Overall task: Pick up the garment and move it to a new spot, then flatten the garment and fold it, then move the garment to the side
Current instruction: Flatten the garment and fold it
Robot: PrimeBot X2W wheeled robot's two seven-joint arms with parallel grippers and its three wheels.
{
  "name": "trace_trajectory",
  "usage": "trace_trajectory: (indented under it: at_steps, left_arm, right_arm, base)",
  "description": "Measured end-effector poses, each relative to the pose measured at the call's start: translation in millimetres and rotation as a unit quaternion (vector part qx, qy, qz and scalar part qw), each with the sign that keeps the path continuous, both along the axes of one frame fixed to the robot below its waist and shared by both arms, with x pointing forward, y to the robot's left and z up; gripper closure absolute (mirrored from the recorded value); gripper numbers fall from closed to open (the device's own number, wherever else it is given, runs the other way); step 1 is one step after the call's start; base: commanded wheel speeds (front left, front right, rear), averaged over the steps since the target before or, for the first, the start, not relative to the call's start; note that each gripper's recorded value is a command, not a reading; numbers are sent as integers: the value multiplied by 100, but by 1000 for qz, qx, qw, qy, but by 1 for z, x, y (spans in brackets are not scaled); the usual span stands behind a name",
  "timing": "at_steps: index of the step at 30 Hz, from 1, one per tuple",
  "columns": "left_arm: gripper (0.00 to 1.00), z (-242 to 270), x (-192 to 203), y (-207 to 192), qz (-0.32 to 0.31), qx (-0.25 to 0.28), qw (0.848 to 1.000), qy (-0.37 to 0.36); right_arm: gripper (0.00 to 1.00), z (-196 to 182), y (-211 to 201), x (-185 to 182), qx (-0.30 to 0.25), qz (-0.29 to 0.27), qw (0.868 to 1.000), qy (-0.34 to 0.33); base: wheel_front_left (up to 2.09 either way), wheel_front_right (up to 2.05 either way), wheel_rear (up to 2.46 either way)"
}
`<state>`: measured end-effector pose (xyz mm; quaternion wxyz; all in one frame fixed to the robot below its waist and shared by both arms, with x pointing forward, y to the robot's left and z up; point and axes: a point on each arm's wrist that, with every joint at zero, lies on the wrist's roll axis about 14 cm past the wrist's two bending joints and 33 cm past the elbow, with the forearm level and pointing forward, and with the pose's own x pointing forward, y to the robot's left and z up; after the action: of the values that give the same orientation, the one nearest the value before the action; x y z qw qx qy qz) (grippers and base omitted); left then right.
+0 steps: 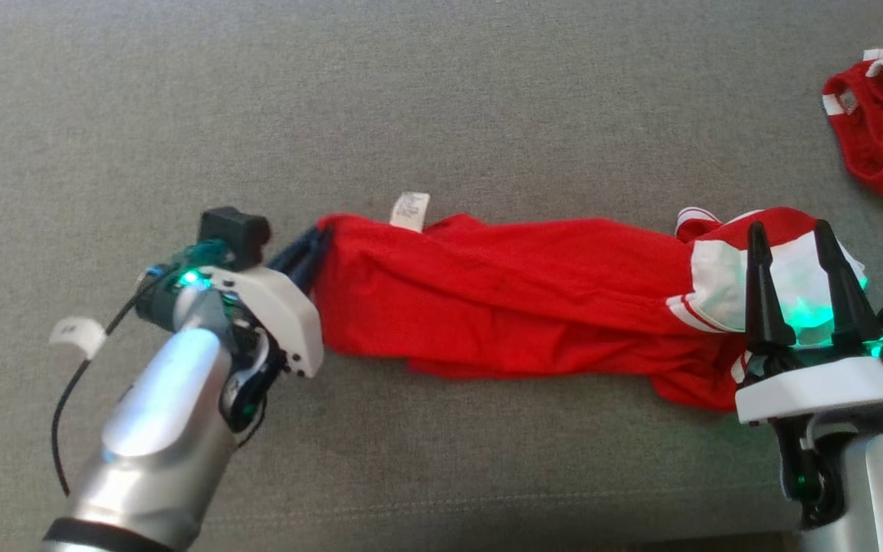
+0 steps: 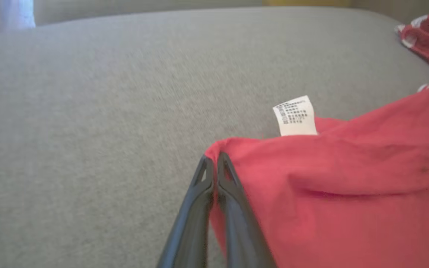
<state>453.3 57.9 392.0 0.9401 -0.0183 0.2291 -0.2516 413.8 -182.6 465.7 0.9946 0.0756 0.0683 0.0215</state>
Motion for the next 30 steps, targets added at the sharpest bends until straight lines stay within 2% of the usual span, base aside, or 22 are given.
trace_trajectory:
  at_steps: [4,11,16,21,22,23,24,30]
  left_arm:
    - [100,14,13,20,39,-4,998,-41]
    - [100,22,25,66,115,-1,992,-58]
    - [100,-2,-1,98,162,8,987,-22]
    - [100,-23,-34,112,189,7,982,17]
    - [94,-23,-37,112,191,5,981,18]
    - [50,-23,-38,112,193,2,981,19]
    - [0,-21,-37,111,194,-2,981,17]
    - [0,13,-27,102,204,-40,977,-55]
  right_arm:
    - [0,1,2,1,2,3,1000,-1]
    - [0,1,2,1,7,2,1000,-1]
    - [0,2,-6,2,4,-9,1000,1]
    - [0,3,-9,5,4,-13,1000,-1]
    - [0,4,-9,5,4,-13,1000,-2]
    - [0,3,-9,6,4,-12,1000,0]
    - [0,4,-8,6,6,-12,1000,0]
    - [0,11,-6,6,8,-9,1000,-7]
  base:
    - [0,0,0]
    - [0,0,0]
    - [0,0,0]
    - [0,0,0]
    - [0,0,0]
    - [0,0,0]
    - [0,0,0]
    - [0,0,0]
